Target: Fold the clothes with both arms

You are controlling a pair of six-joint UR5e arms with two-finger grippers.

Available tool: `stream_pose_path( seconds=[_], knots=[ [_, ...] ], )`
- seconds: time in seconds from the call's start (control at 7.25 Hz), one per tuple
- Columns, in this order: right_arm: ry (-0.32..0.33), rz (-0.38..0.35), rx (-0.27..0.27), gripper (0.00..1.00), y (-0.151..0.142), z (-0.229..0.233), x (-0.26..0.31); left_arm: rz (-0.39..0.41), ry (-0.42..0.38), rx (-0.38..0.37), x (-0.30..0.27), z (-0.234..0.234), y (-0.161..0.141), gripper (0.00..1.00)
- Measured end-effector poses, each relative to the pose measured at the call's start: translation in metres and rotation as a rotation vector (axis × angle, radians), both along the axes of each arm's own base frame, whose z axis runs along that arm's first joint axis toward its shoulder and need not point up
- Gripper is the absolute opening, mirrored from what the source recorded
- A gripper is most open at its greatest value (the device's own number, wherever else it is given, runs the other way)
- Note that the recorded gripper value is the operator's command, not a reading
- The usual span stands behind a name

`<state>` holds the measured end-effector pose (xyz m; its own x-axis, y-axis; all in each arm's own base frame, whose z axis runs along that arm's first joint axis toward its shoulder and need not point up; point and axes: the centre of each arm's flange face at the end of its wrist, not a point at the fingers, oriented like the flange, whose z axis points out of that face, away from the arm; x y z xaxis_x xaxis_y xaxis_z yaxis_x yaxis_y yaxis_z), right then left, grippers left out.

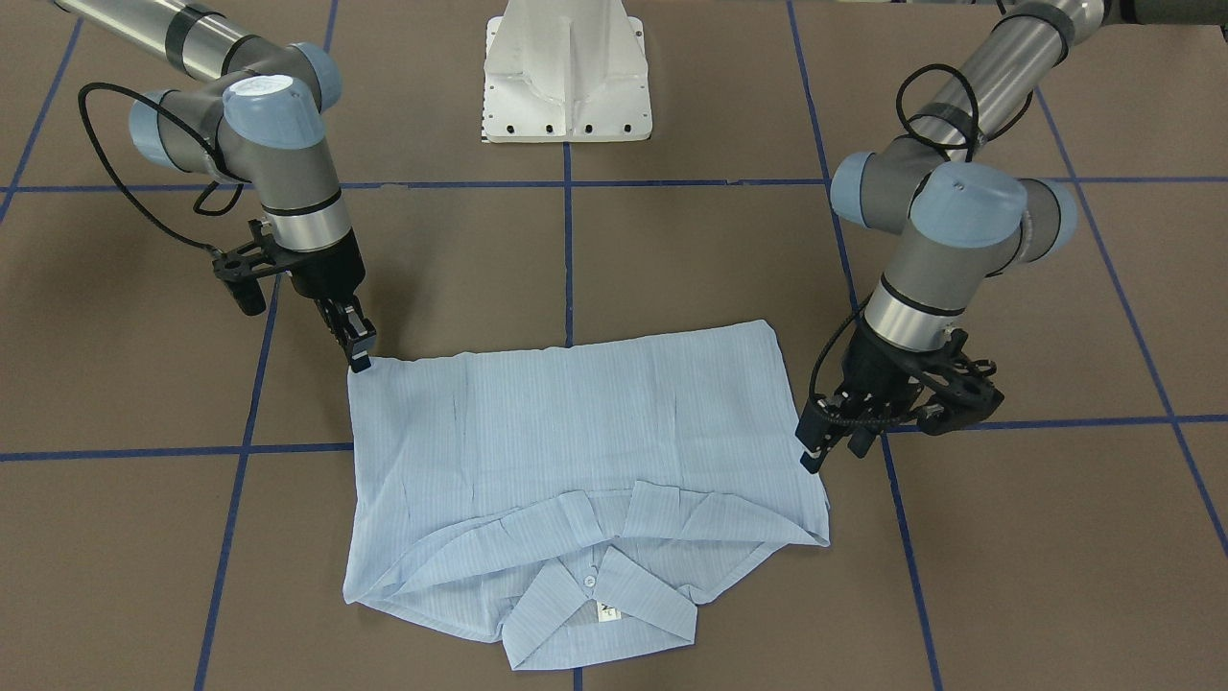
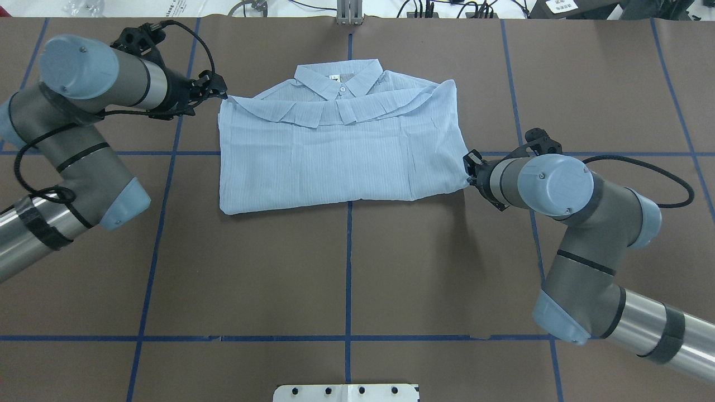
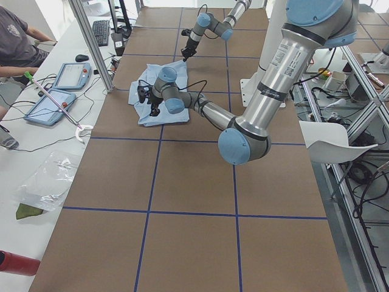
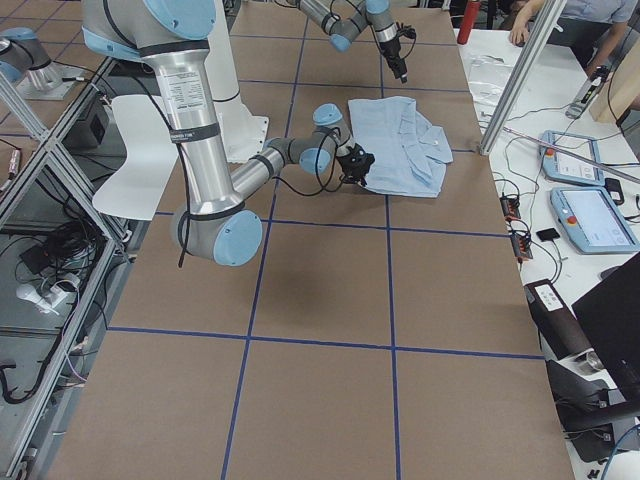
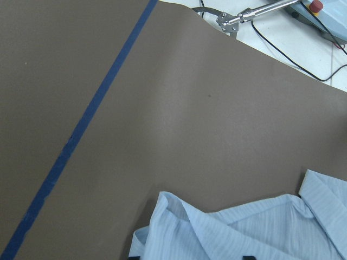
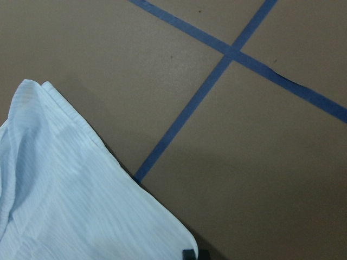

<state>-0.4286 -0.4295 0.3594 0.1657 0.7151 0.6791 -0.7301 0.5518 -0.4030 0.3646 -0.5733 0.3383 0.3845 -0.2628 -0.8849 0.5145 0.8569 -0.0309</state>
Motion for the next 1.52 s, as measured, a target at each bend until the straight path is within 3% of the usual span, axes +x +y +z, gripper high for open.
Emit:
stream_pose_path(
  seconds=[0.41, 0.55, 0.69, 0.97, 1.1, 1.24, 1.38, 1.52],
  knots=[
    [-0.047, -0.107, -0.001, 0.00, 0.092, -0.023, 0.029, 0.076, 0.057, 0.010, -0.029, -0.024, 0.052, 1.00],
    [-0.034, -0.162, -0.029, 0.00, 0.130, -0.040, 0.026, 0.102, 0.079, 0.016, -0.034, -0.035, 0.067, 1.00],
    [0.002, -0.236, -0.062, 0.07, 0.173, -0.055, 0.020, 0.127, 0.105, 0.018, -0.035, -0.047, 0.086, 1.00],
    [0.111, -0.397, -0.136, 0.26, 0.260, -0.063, 0.001, 0.177, 0.129, 0.008, -0.016, -0.057, 0.115, 1.00],
    [0.180, -0.445, -0.189, 0.91, 0.305, -0.059, -0.007, 0.194, 0.130, 0.004, -0.007, -0.058, 0.123, 1.00],
    [0.239, -0.479, -0.226, 1.00, 0.342, -0.057, -0.011, 0.204, 0.132, -0.008, 0.000, -0.056, 0.128, 0.99],
    [0.273, -0.488, -0.243, 1.00, 0.367, -0.057, -0.012, 0.207, 0.141, -0.037, 0.006, -0.055, 0.132, 0.99],
    [0.270, -0.466, -0.246, 1.00, 0.371, -0.062, -0.008, 0.208, 0.154, -0.073, 0.014, -0.055, 0.139, 0.99]
  ],
)
